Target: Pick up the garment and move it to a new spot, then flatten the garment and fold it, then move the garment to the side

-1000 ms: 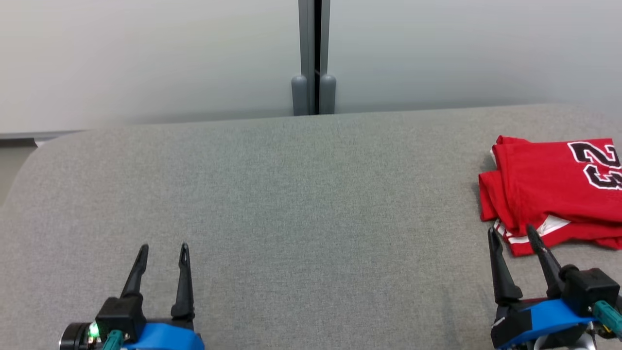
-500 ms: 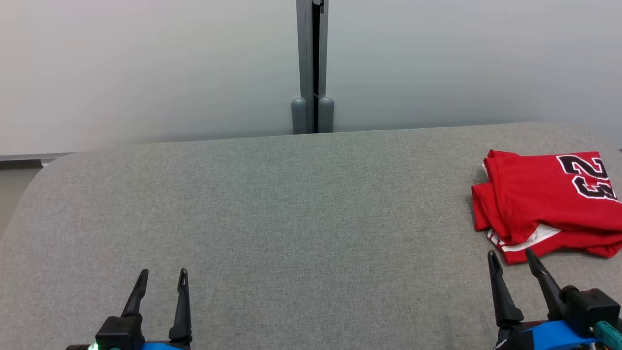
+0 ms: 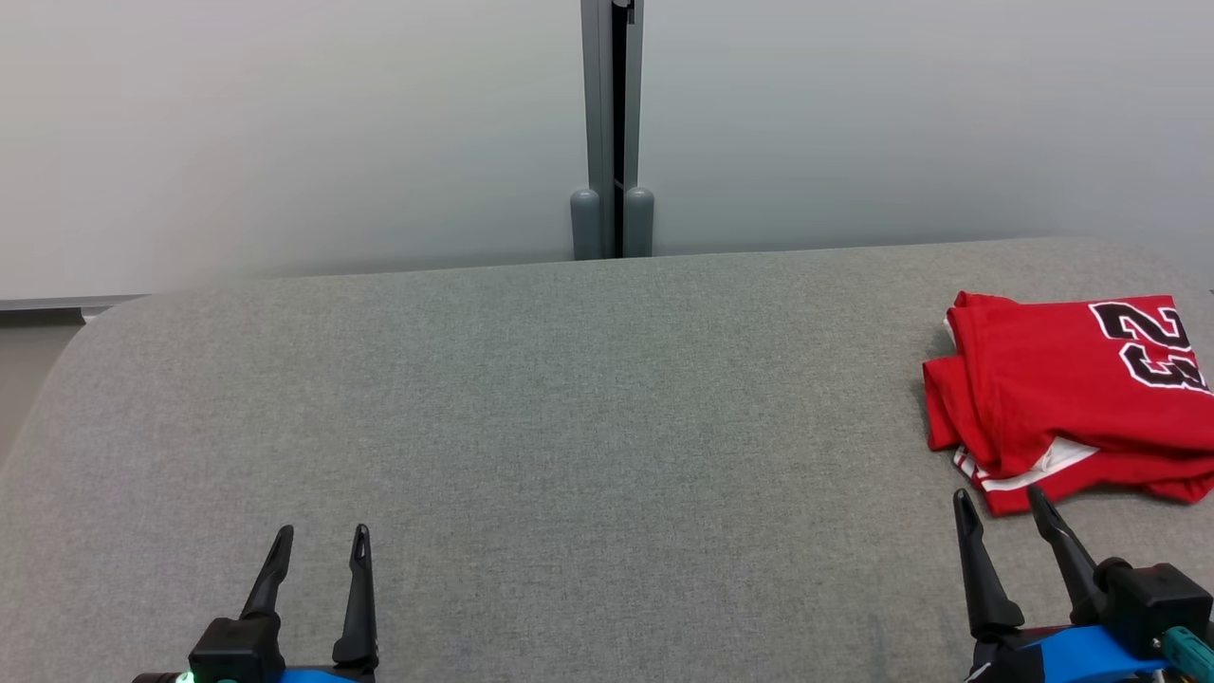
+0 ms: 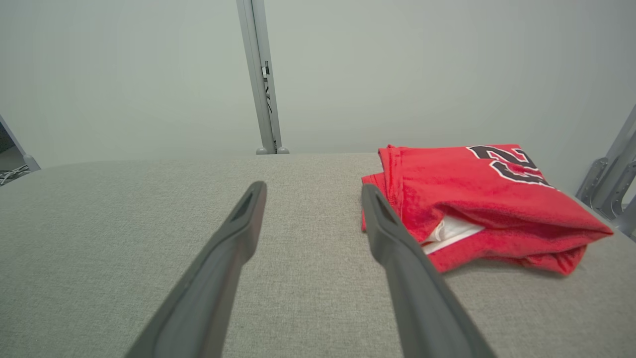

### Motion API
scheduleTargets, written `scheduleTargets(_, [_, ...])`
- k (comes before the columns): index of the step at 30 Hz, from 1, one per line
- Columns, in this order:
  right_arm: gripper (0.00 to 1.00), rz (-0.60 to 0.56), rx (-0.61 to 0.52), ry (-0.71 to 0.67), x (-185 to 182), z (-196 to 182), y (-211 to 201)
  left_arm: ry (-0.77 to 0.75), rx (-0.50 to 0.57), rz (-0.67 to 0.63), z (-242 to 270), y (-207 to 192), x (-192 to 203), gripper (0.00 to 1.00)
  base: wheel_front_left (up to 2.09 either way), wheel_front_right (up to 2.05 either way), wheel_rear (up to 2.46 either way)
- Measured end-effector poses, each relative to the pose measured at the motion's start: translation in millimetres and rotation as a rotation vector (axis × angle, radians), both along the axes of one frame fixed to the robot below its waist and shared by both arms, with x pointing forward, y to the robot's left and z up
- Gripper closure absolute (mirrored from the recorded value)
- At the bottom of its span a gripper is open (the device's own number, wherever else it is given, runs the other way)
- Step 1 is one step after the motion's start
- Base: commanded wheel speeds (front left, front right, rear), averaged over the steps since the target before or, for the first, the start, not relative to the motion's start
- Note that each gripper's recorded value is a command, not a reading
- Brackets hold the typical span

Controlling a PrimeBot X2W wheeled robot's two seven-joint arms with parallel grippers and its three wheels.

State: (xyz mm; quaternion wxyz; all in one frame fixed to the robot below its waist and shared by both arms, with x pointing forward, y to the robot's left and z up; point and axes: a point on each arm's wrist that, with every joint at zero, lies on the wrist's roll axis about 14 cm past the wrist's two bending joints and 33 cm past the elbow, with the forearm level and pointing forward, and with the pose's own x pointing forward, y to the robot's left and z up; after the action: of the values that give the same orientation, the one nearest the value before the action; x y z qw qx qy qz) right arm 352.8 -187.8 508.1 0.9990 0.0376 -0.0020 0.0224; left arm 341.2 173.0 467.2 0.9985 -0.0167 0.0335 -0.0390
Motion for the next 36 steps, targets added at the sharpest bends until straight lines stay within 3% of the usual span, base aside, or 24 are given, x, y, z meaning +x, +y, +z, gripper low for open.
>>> scheduleTargets(6, [0.00,-0.004,0.004,0.000,0.6,-0.6,-1.4,0.001,0.001,0.001,-0.5,0.0,-0.3,0.00,0.00,0.00,0.00])
scheduleTargets(7, [1.00,-0.004,0.005,0.006,0.4,-2.5,-1.3,0.008,0.000,0.002,-2.4,-0.4,-0.8,1.00,0.00,0.00,0.00])
scheduleTargets(11, [1.00,-0.007,0.029,0.049,-2.2,-15.3,-0.9,0.055,-0.029,0.010,-15.5,-2.8,-6.8,1.00,0.00,0.00,0.00])
scheduleTargets(36, [1.00,-0.059,0.498,0.083,5.3,-20.5,-7.7,0.142,-0.496,0.143,-16.5,13.7,6.6,1.00,0.00,0.00,0.00])
